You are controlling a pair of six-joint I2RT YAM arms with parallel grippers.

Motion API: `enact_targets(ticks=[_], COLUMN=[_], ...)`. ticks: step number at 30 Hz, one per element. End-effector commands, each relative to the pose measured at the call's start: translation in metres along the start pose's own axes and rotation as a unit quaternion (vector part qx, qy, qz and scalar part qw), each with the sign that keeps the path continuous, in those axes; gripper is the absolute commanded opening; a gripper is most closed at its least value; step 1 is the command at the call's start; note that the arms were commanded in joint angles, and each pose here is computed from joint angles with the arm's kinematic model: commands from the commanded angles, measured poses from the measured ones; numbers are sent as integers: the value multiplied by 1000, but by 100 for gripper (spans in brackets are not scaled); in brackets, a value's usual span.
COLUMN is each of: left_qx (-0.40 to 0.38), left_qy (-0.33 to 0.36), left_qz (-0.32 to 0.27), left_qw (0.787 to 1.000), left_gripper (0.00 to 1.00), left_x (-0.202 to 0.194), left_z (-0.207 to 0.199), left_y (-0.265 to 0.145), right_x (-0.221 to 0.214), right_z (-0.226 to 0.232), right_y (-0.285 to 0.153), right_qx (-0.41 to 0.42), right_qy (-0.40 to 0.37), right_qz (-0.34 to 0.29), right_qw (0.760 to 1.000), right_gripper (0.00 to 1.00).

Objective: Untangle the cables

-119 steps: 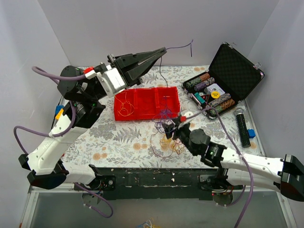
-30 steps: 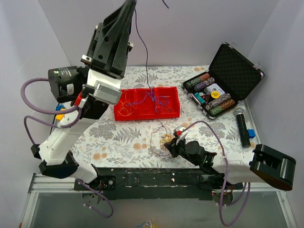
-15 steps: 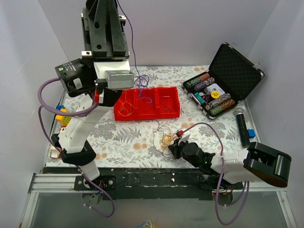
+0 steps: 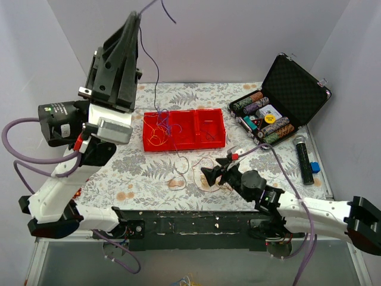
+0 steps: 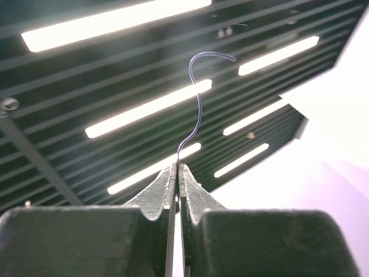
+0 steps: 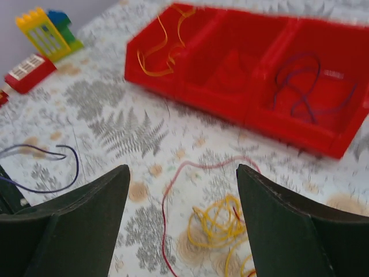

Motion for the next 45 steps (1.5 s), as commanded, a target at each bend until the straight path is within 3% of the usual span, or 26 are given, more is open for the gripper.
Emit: enact_targets(ticks=[1, 8, 16, 32, 35, 41, 45], left_qx=[-106, -187, -227, -238, -237, -235, -220], left_qy=[-48, -67, -110, -138, -142, -144, -139], left_qz=[30, 59, 88, 89, 86, 83, 73], left_qw=[993, 978, 964, 957, 957, 958, 963], left_gripper=[0, 0, 0, 0, 0, 0, 0], left_x=[-5, -12, -17, -14, -13, -12, -11], left_z=[-40, -79, -112, -120, -120, -119, -114], left_y=[-27, -66, -98, -102, -101, -97, -89], right_x=[78, 161, 235, 269, 267, 253, 215], right_z=[21, 40, 69, 74, 78, 83, 77], right_y=[-2, -28, -49, -13, -7, 7, 18], right_qx=[41, 89, 176, 88, 96, 110, 108], right_qy=[-40, -58, -101, -143, -147, -137, -114], right_qz=[-95, -194, -290, -346, -341, -311, -265], right_qw=[994, 975, 935, 923, 924, 934, 951], right_gripper=[84, 87, 88, 86, 80, 45, 36])
Point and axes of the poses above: each gripper's point midway between its finger pads, its own y axis out along the fingers, its own z axis along the line the jaws close on, x = y × z, the point moved 8 cm from there along -y, back along the fingers, and after that the axes turned 1 degree about y, right-handed, at the moved point
